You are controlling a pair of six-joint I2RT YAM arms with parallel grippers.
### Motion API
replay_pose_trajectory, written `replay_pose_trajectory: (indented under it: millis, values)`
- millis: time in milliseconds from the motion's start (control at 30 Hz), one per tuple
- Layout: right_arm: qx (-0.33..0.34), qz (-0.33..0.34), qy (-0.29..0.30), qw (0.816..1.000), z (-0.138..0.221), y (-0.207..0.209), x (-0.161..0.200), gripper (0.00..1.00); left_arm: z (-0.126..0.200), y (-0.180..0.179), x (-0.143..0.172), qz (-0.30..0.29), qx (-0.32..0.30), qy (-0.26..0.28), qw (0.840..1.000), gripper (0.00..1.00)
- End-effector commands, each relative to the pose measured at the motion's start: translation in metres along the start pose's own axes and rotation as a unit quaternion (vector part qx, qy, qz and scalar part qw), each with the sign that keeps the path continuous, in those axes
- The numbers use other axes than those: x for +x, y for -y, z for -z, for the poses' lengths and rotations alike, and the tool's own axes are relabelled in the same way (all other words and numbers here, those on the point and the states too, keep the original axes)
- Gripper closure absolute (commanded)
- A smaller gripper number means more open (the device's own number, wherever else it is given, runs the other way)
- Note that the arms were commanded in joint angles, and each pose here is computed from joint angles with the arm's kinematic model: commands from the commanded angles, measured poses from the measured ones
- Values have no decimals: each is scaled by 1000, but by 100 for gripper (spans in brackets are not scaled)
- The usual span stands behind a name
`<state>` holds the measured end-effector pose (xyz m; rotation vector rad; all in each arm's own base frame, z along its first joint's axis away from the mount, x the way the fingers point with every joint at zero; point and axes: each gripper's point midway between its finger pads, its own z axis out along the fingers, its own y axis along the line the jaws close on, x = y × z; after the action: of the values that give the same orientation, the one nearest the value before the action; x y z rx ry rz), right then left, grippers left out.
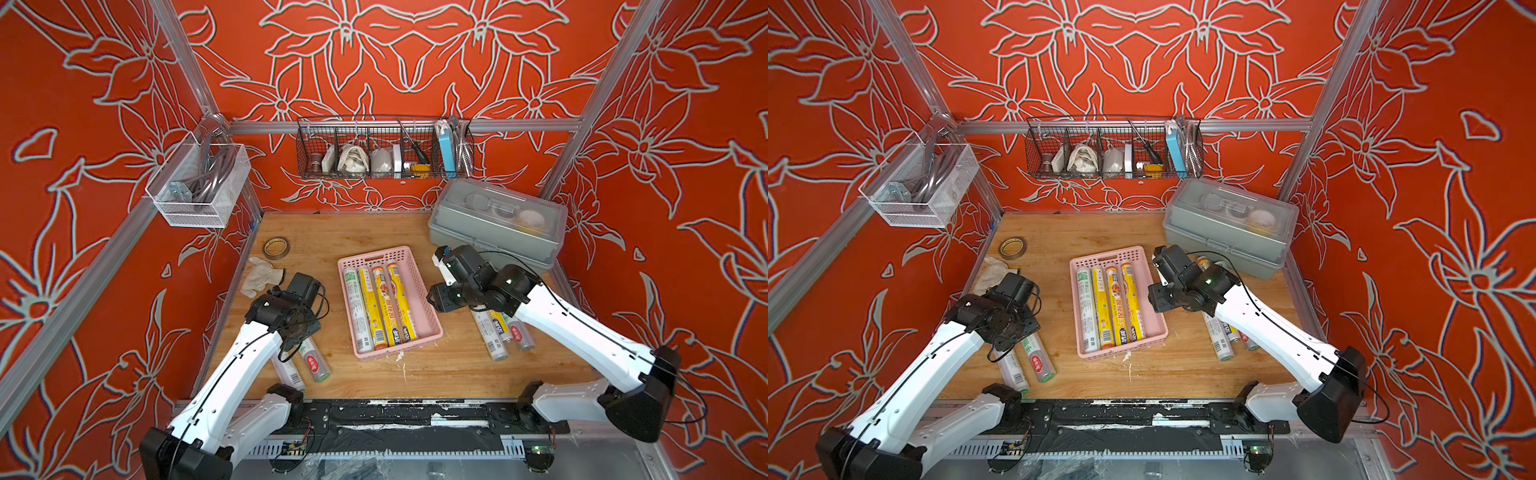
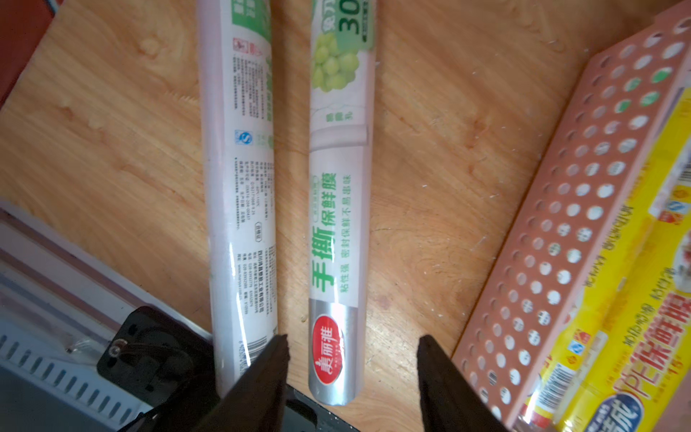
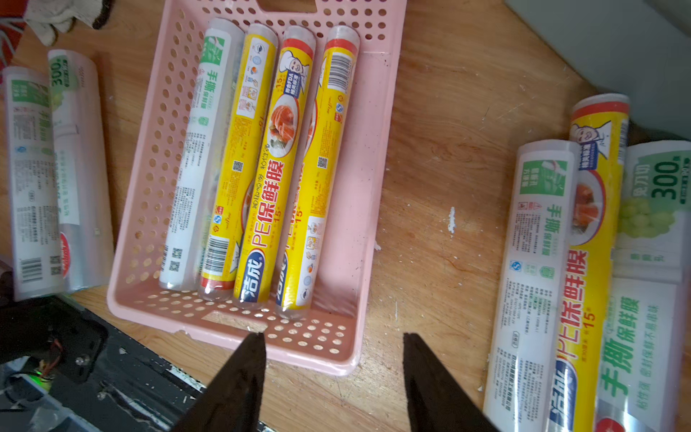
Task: Put the plastic wrap into the basket
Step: Place the plastic wrap in the basket, then pick up the plastic wrap from the center of the board.
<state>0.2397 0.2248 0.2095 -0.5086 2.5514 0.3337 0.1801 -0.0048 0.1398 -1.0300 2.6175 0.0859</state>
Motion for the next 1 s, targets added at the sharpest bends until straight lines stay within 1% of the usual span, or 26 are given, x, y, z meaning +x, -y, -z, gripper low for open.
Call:
replay_pose_trajectory:
  millis: [0,67,200,400,433,533,800,967]
  values:
    - [30,10,-11,999,-6,15,11,39,-9,-15,4,22,-37,-4,999,30]
    - [26,8,-16,1000,-8,15,12,39,-14,-13,5,24,-31,-7,999,28]
    - [16,6,-16,1000,-9,12,13,39,-29,-8,9,30,-40,-21,999,28]
    - [17,4,-20,1000,-9,13,15,39,-60,2,23,40,-30,-51,997,26]
    - [17,5,-21,1000,-8,14,16,39,-65,5,24,37,-23,-52,998,25]
    - [17,3,-17,1000,-6,15,15,39,-76,4,24,38,-30,-51,998,19]
    - [16,1,-22,1000,-10,15,17,39,-100,8,30,31,-25,-71,997,18]
    - [16,1,-27,1000,-12,15,19,39,-107,11,28,25,-26,-68,997,18]
